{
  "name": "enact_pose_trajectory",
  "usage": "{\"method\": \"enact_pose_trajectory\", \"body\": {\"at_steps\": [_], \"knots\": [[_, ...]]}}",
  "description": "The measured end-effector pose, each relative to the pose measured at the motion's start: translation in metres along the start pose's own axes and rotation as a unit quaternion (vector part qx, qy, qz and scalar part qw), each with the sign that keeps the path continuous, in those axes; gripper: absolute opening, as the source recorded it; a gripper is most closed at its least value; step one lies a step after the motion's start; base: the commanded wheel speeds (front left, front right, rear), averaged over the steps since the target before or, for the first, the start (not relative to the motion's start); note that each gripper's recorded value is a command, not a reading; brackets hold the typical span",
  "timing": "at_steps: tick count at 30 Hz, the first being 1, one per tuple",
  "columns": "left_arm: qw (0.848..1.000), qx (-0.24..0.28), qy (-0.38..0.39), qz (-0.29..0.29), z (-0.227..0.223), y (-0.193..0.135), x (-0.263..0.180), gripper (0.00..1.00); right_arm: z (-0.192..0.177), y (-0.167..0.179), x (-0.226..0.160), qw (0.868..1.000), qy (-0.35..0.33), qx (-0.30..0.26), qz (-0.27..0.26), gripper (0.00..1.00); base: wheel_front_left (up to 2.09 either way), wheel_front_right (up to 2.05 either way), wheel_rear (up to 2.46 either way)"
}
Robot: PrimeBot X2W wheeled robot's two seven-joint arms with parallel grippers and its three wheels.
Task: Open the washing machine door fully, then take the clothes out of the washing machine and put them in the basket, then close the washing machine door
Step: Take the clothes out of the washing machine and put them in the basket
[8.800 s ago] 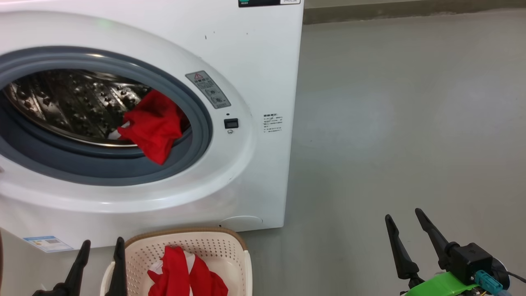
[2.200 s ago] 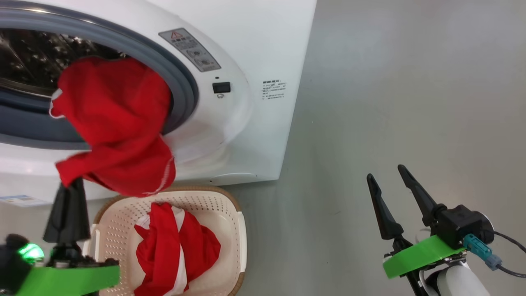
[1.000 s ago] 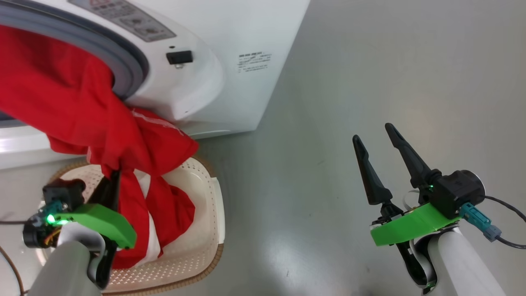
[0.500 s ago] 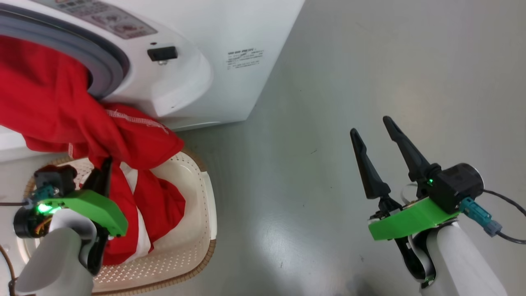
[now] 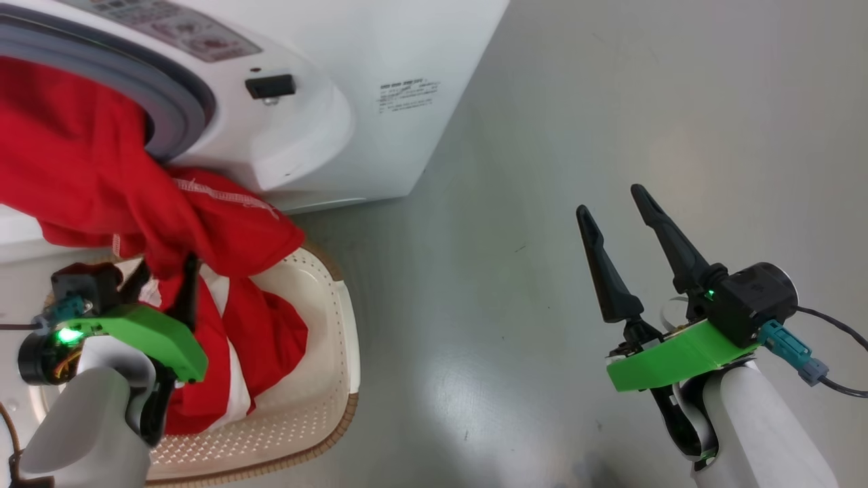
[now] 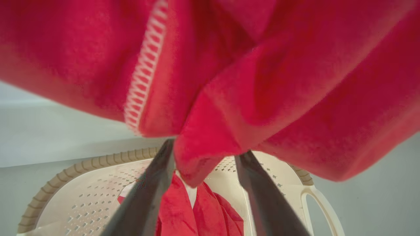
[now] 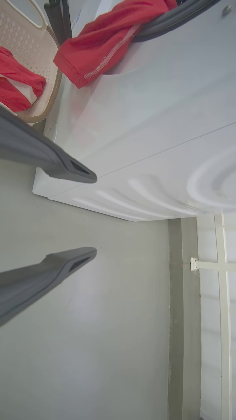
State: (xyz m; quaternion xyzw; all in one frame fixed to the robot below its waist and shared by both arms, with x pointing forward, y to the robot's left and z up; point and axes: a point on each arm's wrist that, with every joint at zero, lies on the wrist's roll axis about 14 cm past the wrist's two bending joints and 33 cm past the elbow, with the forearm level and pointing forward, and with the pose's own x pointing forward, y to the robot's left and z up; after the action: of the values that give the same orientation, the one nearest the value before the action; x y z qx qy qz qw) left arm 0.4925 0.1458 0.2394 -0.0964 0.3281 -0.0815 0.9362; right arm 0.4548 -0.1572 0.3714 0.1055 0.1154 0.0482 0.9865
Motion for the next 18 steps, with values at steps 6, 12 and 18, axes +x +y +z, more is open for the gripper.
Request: {"method": "enact_pose_trajectory", "body": {"at_steps": [6, 12, 18], "knots": [[1.000, -0.010, -0.026, -0.001, 0.018, -0.002, -0.005, 1.00, 0.006, 0.001, -0.001, 1.000, -0.006, 0.000, 0.000, 1.00, 0.00, 0.00, 0.00], [0.999, -0.020, -0.048, 0.001, 0.030, -0.003, -0.018, 1.00, 0.017, 0.005, -0.002, 1.000, -0.021, 0.000, 0.004, 1.00, 0.00, 0.00, 0.00], [0.996, -0.026, -0.082, -0.001, 0.047, -0.003, -0.031, 1.00, 0.024, 0.011, -0.002, 0.999, -0.030, 0.000, 0.012, 1.00, 0.00, 0.00, 0.00]]}}
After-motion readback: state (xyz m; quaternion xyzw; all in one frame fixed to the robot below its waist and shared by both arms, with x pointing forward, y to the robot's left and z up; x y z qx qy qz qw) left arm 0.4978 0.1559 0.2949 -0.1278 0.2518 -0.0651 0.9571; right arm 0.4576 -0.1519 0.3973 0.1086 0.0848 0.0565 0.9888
